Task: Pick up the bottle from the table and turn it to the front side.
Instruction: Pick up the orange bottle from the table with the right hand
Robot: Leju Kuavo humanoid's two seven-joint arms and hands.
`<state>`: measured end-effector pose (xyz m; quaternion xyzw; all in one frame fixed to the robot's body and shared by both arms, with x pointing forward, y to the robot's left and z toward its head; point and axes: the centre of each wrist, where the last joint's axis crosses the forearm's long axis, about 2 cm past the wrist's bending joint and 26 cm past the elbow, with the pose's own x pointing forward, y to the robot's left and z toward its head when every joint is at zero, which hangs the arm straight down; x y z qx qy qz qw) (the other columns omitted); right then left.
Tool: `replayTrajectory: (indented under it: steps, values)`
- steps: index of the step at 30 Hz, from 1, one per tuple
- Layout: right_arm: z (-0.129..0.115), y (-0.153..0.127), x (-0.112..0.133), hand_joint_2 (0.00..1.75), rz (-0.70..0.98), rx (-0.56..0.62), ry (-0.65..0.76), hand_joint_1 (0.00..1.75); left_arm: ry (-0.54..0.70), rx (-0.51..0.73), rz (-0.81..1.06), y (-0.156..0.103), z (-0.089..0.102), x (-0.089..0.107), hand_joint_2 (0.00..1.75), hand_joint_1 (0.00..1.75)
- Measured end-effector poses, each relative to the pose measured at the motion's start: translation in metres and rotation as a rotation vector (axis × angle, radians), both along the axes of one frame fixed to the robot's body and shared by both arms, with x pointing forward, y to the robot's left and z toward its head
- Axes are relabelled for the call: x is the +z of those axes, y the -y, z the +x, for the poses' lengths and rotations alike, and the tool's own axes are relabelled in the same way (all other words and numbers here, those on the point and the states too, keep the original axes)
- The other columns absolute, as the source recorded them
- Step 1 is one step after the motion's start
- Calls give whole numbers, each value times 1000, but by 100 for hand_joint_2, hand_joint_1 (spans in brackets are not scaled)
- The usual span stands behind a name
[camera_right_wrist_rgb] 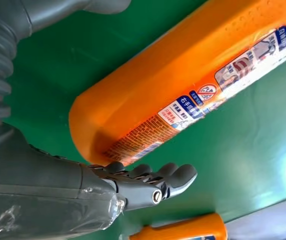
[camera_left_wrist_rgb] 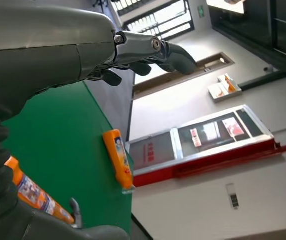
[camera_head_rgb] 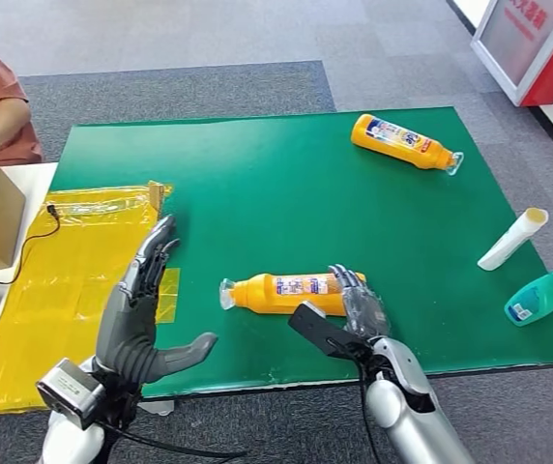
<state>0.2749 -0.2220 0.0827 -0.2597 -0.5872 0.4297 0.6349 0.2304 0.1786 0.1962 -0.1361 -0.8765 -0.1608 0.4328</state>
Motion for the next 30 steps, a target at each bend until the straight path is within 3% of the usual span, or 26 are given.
replayTrajectory:
  steps: [10,30]
  values:
    - [36,9,-9,175,-46,-49,-60,0,49,-74,11,14,12,15,175,0]
    - [45,14,-20,175,-140,-80,-106,0,45,-118,9,21,11,15,175,0]
